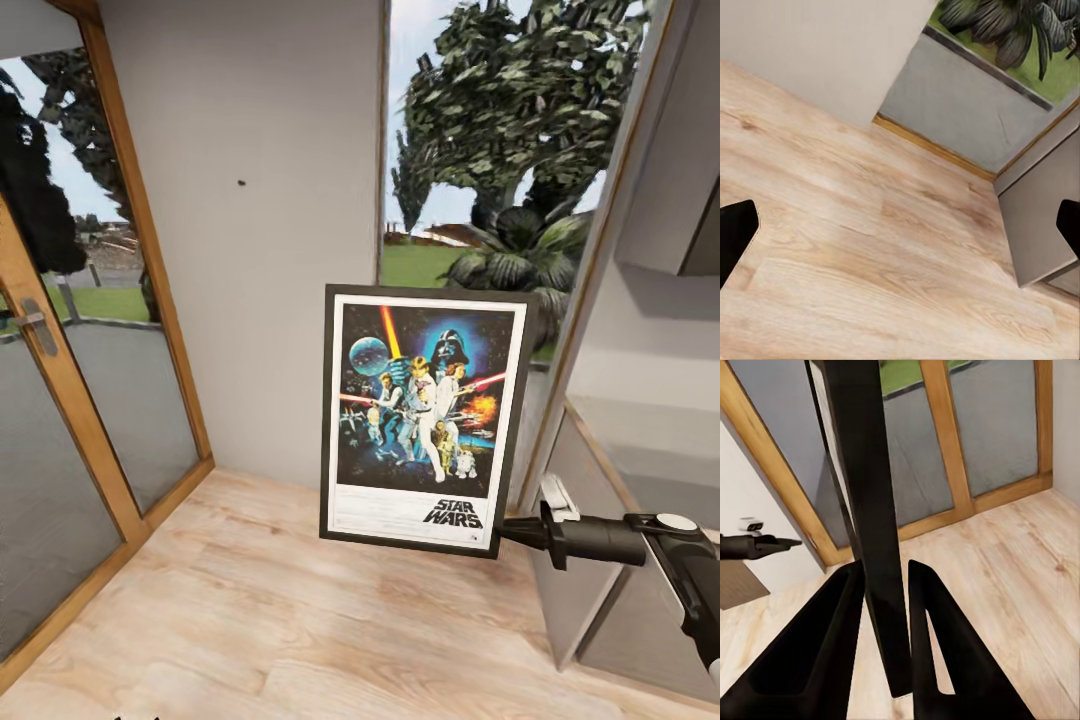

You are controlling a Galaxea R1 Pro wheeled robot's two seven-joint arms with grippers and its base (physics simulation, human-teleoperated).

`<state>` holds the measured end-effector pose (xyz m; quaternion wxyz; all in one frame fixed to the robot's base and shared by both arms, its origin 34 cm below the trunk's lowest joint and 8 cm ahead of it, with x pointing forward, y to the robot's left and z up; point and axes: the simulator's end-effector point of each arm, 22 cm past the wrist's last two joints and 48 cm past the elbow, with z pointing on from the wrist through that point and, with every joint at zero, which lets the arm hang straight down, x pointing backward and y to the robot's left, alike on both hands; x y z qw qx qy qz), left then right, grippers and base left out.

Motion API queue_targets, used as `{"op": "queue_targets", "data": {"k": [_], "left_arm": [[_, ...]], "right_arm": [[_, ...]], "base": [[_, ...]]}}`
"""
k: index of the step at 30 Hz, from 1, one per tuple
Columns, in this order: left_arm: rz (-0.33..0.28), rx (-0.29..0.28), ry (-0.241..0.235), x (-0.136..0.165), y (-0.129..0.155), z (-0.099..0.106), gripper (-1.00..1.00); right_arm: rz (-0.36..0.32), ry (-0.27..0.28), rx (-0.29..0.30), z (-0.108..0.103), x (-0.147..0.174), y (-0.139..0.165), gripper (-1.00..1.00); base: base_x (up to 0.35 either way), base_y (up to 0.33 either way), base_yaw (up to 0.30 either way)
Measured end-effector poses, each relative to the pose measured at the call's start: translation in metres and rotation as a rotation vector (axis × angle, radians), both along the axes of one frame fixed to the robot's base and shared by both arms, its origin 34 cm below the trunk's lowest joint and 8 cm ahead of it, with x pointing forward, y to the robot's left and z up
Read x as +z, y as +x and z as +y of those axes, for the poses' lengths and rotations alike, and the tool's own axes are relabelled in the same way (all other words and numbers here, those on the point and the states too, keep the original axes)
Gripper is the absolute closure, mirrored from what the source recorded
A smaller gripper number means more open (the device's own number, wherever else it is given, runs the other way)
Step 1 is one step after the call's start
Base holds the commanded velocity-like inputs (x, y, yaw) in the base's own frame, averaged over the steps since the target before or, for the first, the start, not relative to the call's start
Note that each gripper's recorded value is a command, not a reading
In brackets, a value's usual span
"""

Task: Pick up the poster from the kitchen countertop and hang it on one of the wall nails in the kitchen.

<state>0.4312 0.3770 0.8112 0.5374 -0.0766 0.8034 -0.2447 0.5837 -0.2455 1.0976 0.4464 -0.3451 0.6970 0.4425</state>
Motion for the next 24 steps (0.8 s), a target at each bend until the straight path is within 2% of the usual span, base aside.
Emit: {"op": "queue_targets", "data": {"k": [5,24], "left_arm": [[0.011,-0.030,0.006,-0.0026,-0.0028,-0.0054,-1.00],[0.013,-0.035,0.007,-0.0031,-0.0033,-0.0064,-1.00]], "right_arm": [[0.000,0.000,0.000,-0.0001,-0.0001,0.0000,1.00],[0.000,0.000,0.000,-0.0001,-0.0001,0.0001,1.00]], "base": [[0.159,0.326,0.000],[0.148,0.330,0.000]]}}
